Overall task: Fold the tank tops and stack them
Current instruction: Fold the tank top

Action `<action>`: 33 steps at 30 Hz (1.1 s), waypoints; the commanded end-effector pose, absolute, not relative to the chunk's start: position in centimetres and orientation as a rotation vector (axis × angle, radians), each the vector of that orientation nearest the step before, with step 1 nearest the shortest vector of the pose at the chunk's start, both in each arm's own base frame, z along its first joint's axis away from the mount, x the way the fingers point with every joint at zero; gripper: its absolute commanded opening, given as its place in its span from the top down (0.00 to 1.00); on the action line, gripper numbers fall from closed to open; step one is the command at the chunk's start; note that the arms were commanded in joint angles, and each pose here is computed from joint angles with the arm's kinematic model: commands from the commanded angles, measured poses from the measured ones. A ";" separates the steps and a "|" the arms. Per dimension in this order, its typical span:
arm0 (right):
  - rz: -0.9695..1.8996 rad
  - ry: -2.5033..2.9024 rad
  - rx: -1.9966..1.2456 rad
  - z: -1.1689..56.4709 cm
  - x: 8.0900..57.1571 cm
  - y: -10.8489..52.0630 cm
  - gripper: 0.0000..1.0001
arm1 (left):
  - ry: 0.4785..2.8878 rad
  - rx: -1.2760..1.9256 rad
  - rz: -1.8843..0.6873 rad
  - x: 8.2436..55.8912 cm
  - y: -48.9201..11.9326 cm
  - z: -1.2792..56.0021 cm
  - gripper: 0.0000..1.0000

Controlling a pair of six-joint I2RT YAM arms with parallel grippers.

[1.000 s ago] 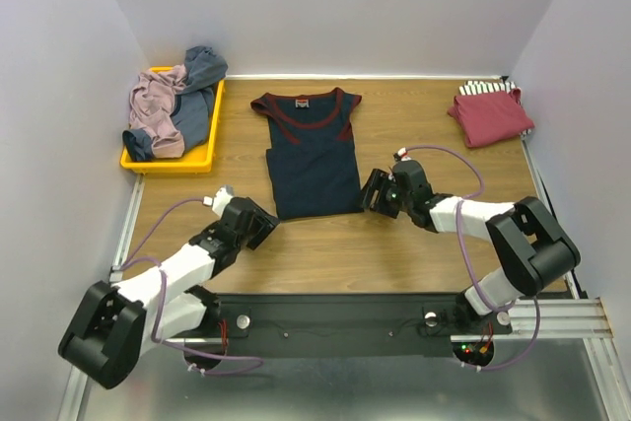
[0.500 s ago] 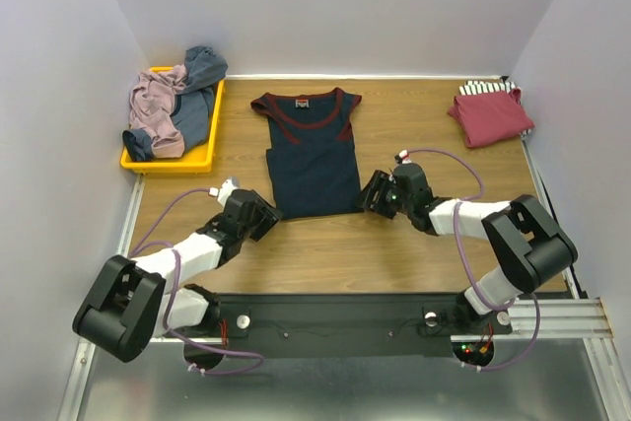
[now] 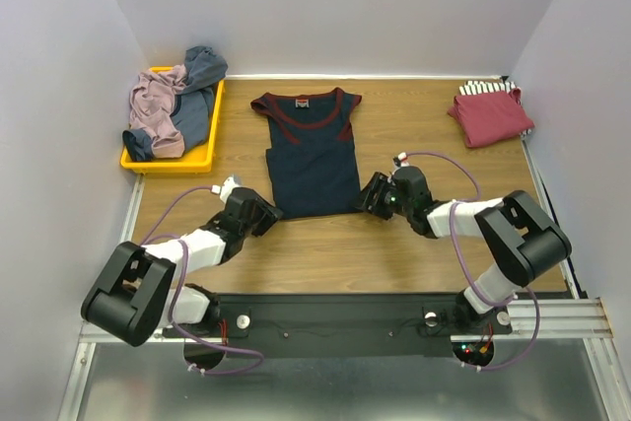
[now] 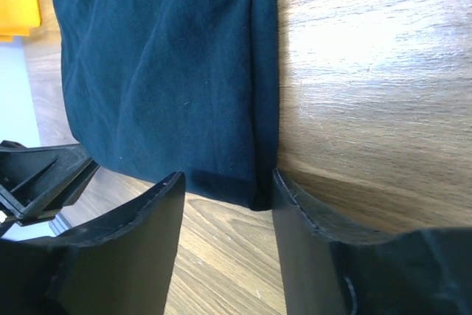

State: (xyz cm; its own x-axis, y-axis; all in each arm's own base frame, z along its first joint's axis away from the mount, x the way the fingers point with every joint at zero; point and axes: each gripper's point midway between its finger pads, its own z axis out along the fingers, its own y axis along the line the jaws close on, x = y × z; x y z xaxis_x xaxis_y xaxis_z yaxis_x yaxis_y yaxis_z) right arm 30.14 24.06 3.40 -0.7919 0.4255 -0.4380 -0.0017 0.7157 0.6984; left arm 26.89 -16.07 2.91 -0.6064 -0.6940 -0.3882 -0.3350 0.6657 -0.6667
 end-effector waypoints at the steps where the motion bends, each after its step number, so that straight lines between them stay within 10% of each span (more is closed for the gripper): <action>1: 0.781 2.594 0.373 -2.9 25.1 21.7 0.46 | 2.258 -0.754 -0.721 26.3 -16.1 1.9 0.62; 9: 0.785 2.586 0.367 -2.8 25.3 21.8 0.69 | 2.248 -0.751 -0.725 26.1 -15.9 2.0 1.00; 17: 0.761 2.567 0.316 -1.5 25.3 21.7 0.97 | 2.280 -0.756 -0.694 24.7 -15.7 2.6 1.00; 33: 0.837 2.482 0.054 5.5 14.3 24.8 1.00 | 2.364 -0.661 -0.880 15.0 -20.2 7.9 1.00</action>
State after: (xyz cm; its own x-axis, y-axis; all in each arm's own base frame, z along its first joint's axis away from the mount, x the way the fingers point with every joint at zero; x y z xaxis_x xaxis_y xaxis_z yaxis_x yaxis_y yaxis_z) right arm 16.79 25.47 5.93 -0.8598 0.1813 -0.4773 -0.1658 0.7850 0.5969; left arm 16.61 -20.16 6.78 -0.7409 -0.5882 -0.3241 -0.2266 0.6732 -0.7038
